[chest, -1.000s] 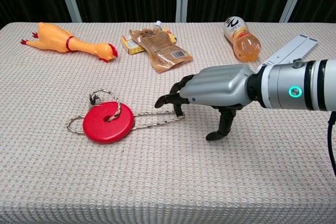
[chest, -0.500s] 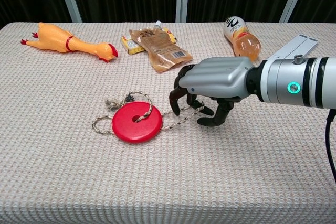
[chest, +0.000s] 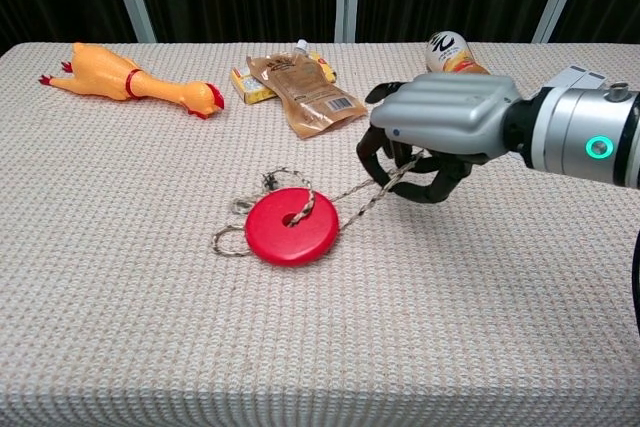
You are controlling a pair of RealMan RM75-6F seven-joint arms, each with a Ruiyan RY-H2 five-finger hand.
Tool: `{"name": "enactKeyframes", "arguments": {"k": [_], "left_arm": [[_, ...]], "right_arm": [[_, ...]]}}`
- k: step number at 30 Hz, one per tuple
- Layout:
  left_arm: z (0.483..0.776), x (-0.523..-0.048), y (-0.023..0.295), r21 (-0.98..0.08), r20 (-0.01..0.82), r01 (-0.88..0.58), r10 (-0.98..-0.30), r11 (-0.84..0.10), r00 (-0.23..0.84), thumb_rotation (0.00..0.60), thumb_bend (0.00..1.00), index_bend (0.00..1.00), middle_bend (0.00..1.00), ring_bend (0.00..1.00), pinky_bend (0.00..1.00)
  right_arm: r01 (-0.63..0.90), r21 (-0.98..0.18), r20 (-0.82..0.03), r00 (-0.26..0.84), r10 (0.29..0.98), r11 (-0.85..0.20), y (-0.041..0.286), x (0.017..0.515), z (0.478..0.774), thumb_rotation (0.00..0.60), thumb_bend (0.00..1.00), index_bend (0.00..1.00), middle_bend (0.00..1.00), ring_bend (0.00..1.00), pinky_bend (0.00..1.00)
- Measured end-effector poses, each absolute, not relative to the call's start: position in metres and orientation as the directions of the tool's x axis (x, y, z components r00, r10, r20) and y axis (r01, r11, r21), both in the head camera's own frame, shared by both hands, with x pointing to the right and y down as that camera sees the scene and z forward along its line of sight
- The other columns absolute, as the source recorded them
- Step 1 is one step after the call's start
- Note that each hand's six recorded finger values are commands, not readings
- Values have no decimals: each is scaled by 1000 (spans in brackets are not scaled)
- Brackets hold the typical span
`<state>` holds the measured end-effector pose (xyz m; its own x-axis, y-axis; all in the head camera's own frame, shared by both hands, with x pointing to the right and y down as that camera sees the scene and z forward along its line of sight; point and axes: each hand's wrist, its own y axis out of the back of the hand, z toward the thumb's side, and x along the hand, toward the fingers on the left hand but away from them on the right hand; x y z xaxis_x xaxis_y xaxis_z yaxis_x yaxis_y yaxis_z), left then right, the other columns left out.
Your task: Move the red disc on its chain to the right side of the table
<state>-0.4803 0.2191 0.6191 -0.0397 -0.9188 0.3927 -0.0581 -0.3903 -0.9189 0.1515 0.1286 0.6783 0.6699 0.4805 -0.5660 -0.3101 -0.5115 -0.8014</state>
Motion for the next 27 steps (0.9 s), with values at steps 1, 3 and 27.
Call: {"name": "enactKeyframes", "arguments": {"k": [1,3,27], "left_arm": [[619,-480,219,-919,393,-58,-919,-391,-39,600,22,157,172,97,146],[620,-479,219,-918,396,-58,-918,-393,-37,600,21,157,172,97,146],[628,-465,218,-906,422,-41,-907,-421,-8,600,22,158,172,97,146]], "right_arm": [[-302,-807,-561,660,500,-507,126,159,676,600,543,984,957,382,0],[-292,-813,-557,640,529,-503,121,172,674,600,543,992,959,382,0],[-77,-817,-576,148,804,-571,123,423,644,600,555,1000,961,396,0]]}}
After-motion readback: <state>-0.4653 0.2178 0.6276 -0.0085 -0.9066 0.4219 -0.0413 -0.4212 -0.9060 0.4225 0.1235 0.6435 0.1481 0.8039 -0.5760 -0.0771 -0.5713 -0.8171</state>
